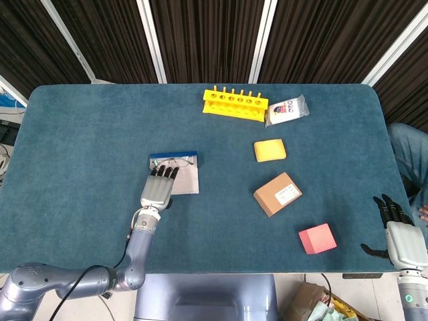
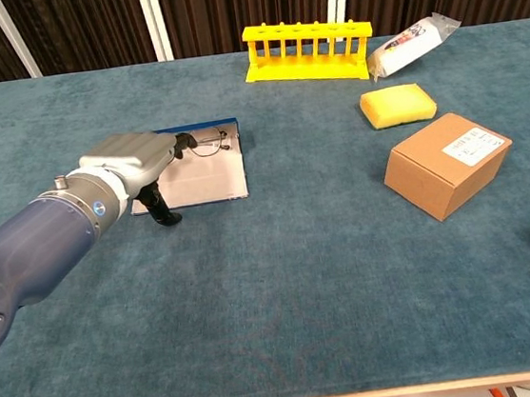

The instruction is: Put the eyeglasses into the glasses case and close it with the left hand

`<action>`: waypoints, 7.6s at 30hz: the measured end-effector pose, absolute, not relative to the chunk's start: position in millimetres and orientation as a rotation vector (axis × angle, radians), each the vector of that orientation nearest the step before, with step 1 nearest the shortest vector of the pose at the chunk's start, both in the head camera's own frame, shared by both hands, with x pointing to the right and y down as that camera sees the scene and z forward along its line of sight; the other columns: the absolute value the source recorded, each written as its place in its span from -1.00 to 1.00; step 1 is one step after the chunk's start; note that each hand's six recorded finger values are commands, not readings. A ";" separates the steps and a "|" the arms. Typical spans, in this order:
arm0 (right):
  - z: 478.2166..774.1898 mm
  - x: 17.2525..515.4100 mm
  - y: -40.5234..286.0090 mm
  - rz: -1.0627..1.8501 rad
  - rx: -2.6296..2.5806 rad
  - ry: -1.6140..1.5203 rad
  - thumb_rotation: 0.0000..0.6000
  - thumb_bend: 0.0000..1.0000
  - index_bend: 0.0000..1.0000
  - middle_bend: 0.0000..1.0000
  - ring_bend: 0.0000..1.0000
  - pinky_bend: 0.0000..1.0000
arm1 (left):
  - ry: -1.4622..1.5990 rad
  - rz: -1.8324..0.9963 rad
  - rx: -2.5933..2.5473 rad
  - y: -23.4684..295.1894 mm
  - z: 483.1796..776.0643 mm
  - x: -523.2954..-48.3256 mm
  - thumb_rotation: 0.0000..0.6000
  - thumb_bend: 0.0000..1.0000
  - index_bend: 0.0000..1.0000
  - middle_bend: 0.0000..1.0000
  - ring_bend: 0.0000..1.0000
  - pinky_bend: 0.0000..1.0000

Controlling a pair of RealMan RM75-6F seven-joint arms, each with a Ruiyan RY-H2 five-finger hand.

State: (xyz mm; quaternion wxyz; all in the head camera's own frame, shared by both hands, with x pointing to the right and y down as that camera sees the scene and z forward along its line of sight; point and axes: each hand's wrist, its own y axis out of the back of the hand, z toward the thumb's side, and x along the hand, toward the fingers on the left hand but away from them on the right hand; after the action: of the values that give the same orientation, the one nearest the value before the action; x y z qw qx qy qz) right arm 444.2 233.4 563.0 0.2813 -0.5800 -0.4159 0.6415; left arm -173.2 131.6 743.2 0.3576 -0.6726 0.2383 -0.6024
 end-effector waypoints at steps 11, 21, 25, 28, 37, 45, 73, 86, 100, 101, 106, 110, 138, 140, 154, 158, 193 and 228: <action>561.7 442.4 232.1 1.696 -1.547 -1.105 1.00 -0.64 -0.85 -0.95 -0.80 -0.55 | 0.627 -1.568 -1.725 128.3 749.1 -172.0 1.00 -0.39 -0.73 -0.67 -0.84 -0.60; 561.9 442.5 232.3 1.691 -1.547 -1.111 1.00 -0.64 -0.85 -0.95 -0.80 -0.55 | 0.635 -1.565 -1.727 127.5 750.7 -170.5 1.00 -0.39 -0.65 -0.68 -0.84 -0.62; 561.6 442.4 232.1 1.690 -1.547 -1.113 1.00 -0.64 -0.85 -0.95 -0.80 -0.55 | 0.642 -1.555 -1.723 126.7 749.7 -168.9 1.00 -0.32 -0.57 -0.68 -0.84 -0.62; 561.8 442.6 232.3 1.692 -1.549 -1.114 1.00 -0.64 -0.85 -0.95 -0.80 -0.55 | 0.644 -1.550 -1.715 126.2 749.3 -168.4 1.00 -0.27 -0.56 -0.68 -0.84 -0.62; 561.7 442.9 232.2 1.695 -1.551 -1.117 1.00 -0.64 -0.85 -0.95 -0.80 -0.55 | 0.654 -1.554 -1.708 123.8 749.9 -167.9 1.00 -0.22 -0.54 -0.68 -0.84 -0.62; 561.8 443.2 232.4 1.699 -1.553 -1.117 1.00 -0.64 -0.85 -0.95 -0.80 -0.55 | 0.677 -1.541 -1.698 118.4 746.1 -166.7 1.00 -0.22 -0.52 -0.68 -0.84 -0.62; 561.6 444.2 232.9 1.708 -1.552 -1.126 1.00 -0.64 -0.85 -0.95 -0.80 -0.55 | 0.731 -1.585 -1.604 89.6 747.5 -174.9 1.00 -0.12 -0.19 -0.68 -0.84 -0.61; 562.0 444.2 233.1 1.711 -1.553 -1.128 1.00 -0.64 -0.85 -0.94 -0.80 -0.55 | 0.757 -1.573 -1.647 93.3 746.0 -176.3 1.00 -0.06 -0.10 -0.66 -0.84 -0.63; 562.7 444.6 233.6 1.721 -1.558 -1.130 1.00 -0.64 -0.85 -0.94 -0.80 -0.55 | 0.766 -1.543 -1.660 96.2 743.4 -173.3 1.00 -0.06 -0.05 -0.64 -0.84 -0.63; 562.7 444.7 233.6 1.722 -1.559 -1.130 1.00 -0.64 -0.85 -0.94 -0.80 -0.55 | 0.767 -1.543 -1.659 96.0 743.5 -173.5 1.00 -0.06 -0.05 -0.64 -0.84 -0.63; 563.0 444.8 233.6 1.725 -1.562 -1.131 1.00 -0.64 -0.85 -0.94 -0.80 -0.55 | 0.772 -1.543 -1.653 94.7 743.5 -174.7 1.00 -0.06 -0.05 -0.64 -0.84 -0.63; 562.8 444.9 233.4 1.725 -1.561 -1.134 1.00 -0.64 -0.85 -0.94 -0.80 -0.55 | 0.779 -1.539 -1.646 93.2 743.3 -175.6 1.00 -0.06 -0.05 -0.64 -0.84 -0.63; 563.6 445.8 233.7 1.741 -1.561 -1.136 1.00 -0.64 -0.85 -0.93 -0.80 -0.55 | 0.810 -1.533 -1.638 87.4 748.9 -178.5 1.00 -0.06 -0.05 -0.62 -0.84 -0.63; 563.6 445.8 233.7 1.741 -1.563 -1.137 1.00 -0.64 -0.85 -0.93 -0.80 -0.55 | 0.812 -1.535 -1.635 87.1 749.1 -179.1 1.00 -0.06 -0.07 -0.62 -0.84 -0.63; 563.6 445.6 233.3 1.745 -1.569 -1.140 1.00 -0.64 -0.85 -0.92 -0.80 -0.55 | 0.819 -1.537 -1.655 88.5 748.7 -178.4 1.00 0.02 0.10 -0.48 -0.84 -0.64; 564.1 445.5 233.5 1.748 -1.576 -1.143 1.00 -0.64 -0.85 -0.92 -0.80 -0.55 | 0.833 -1.527 -1.651 86.7 745.4 -179.5 1.00 0.06 0.12 -0.48 -0.84 -0.64; 564.6 444.4 233.3 1.754 -1.592 -1.156 1.00 -0.64 -0.85 -0.92 -0.80 -0.55 | 0.805 -1.573 -1.684 82.2 701.4 -204.3 1.00 0.06 0.11 -0.52 -0.84 -0.65; 565.3 445.4 234.3 1.769 -1.587 -1.150 1.00 -0.64 -0.85 -0.92 -0.80 -0.55 | 0.810 -1.620 -1.616 66.4 722.0 -181.6 1.00 0.06 0.11 -0.53 -0.84 -0.65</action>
State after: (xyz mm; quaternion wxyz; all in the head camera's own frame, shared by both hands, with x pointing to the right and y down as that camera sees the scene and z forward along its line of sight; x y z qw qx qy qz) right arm 445.4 234.3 565.3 0.2480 -0.5824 -0.4218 0.6491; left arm -181.6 66.4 722.0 0.3495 -0.6238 0.3128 -0.6252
